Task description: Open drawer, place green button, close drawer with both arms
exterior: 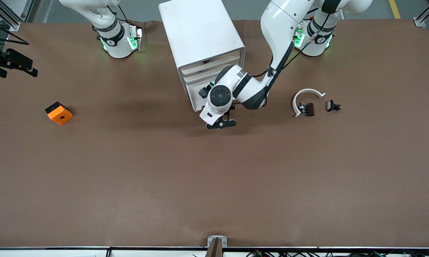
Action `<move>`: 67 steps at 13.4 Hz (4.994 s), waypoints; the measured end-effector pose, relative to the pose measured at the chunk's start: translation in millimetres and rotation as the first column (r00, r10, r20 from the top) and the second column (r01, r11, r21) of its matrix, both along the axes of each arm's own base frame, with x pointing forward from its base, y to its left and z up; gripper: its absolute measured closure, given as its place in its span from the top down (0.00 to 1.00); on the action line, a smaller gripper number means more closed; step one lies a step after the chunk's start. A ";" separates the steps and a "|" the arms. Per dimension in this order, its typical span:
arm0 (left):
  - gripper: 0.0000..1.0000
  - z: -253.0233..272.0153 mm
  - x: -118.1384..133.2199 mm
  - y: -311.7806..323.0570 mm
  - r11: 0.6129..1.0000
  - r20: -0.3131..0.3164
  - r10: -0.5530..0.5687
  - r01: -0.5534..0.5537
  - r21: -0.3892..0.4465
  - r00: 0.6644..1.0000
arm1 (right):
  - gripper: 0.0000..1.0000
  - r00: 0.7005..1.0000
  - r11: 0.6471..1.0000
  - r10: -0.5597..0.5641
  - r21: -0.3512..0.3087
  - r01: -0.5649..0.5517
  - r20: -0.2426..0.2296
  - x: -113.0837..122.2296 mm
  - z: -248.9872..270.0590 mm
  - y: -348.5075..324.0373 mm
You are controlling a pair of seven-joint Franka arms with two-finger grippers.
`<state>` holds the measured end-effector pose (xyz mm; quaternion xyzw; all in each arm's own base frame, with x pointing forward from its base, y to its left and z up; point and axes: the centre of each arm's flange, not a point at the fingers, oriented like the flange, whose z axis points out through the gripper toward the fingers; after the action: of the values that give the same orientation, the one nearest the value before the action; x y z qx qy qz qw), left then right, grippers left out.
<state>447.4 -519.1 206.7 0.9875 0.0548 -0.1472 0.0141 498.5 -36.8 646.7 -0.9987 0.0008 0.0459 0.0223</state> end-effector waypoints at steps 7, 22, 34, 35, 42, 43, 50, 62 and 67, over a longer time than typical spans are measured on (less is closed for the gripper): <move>1.00 -7.6 -14.2 -5.6 0.995 -0.107 0.083 -0.089 -0.055 0.991 | 1.00 1.000 1.000 0.009 -0.007 -0.008 0.011 -4.0 2.0 -4.9; 1.00 -20.1 -46.7 -23.5 0.940 -0.348 0.252 -0.314 -0.134 0.903 | 1.00 0.998 1.000 -0.003 -0.008 0.003 0.061 -14.2 3.0 -22.7; 1.00 -41.2 -64.3 -26.4 0.913 -0.439 0.307 -0.392 -0.115 0.844 | 1.00 0.998 1.000 0.009 -0.009 -0.008 0.068 -12.9 2.3 -20.6; 1.00 -41.2 -64.4 -26.5 0.913 -0.439 0.307 -0.392 -0.115 0.844 | 1.00 0.998 1.000 0.012 -0.012 -0.011 0.067 -12.9 2.1 -20.1; 1.00 -16.1 -44.2 -27.3 0.898 -0.409 0.315 -0.408 -0.163 0.856 | 1.00 0.998 1.000 0.018 -0.016 -0.017 0.063 -12.9 0.7 -18.8; 1.00 -1.7 -33.9 -24.5 0.891 -0.395 0.321 -0.416 -0.183 0.861 | 1.00 0.998 1.000 0.018 -0.016 -0.017 0.063 -12.9 0.6 -18.9; 1.00 118.4 59.7 44.6 0.836 -0.200 0.411 -0.455 -0.306 0.890 | 1.00 0.997 1.000 0.017 -0.017 -0.016 0.069 -13.4 2.0 -19.4; 1.00 260.1 159.8 308.4 0.873 0.178 0.488 -0.475 -0.115 0.854 | 1.00 0.996 1.000 0.022 -0.019 -0.021 0.090 -14.0 -0.3 -20.2; 1.00 284.0 160.2 425.9 0.803 0.126 0.595 -0.596 -0.034 0.794 | 1.00 0.995 0.999 0.031 -0.018 -0.029 0.092 -19.8 -1.0 -21.5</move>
<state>607.6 -93.3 490.8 0.9277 0.3617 -0.0704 0.0595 478.6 -58.2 645.7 -0.9998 -0.0149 -0.0002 0.0135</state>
